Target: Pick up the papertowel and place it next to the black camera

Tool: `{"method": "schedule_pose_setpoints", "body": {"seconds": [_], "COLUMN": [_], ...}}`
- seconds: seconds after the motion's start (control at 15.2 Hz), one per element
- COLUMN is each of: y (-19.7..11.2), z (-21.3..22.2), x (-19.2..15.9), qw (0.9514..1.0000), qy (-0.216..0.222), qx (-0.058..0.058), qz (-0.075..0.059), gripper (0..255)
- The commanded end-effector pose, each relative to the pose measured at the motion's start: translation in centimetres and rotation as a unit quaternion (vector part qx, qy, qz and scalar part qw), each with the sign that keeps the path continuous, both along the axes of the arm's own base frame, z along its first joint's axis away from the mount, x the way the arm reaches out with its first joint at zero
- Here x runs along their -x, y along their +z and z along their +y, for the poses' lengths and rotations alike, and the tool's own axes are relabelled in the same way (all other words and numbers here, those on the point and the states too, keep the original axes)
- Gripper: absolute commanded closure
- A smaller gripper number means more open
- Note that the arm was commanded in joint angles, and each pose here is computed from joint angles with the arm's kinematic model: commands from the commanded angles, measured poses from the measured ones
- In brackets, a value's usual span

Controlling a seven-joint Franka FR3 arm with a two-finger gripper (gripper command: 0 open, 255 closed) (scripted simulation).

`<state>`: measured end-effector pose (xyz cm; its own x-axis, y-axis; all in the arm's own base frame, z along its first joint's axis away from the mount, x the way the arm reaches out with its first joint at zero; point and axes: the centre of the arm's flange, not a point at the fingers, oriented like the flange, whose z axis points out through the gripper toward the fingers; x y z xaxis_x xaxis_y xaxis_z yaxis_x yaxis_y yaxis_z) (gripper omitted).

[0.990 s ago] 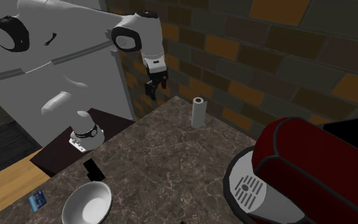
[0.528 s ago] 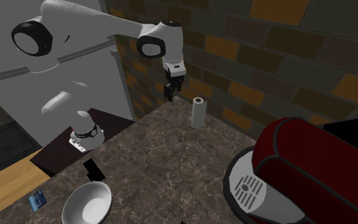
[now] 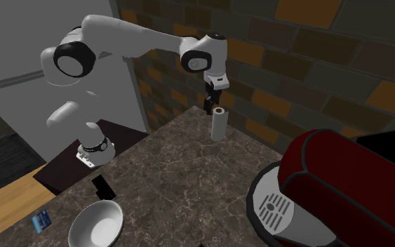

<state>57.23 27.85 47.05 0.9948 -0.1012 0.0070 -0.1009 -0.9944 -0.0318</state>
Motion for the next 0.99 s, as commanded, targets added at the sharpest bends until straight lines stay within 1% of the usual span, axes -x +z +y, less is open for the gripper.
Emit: {"method": "schedule_pose_setpoints", "body": {"seconds": [0.0,0.2,0.26,0.73,0.92], "y": [-1.1,-2.7,-2.8,-6.8,-6.8], "z": [1.5,3.9,4.1,4.2,4.2], "x": [-1.8,-4.5,-4.8,-4.8,-4.8], "qw": [1.0,1.0,1.0,1.0,1.0], "qy": [0.0,0.0,0.0,0.0,0.0], "qx": [0.002,0.004,0.004,0.004,0.004], "qz": [0.0,0.0,0.0,0.0,0.0], "gripper": [0,0,0,0,0]}}
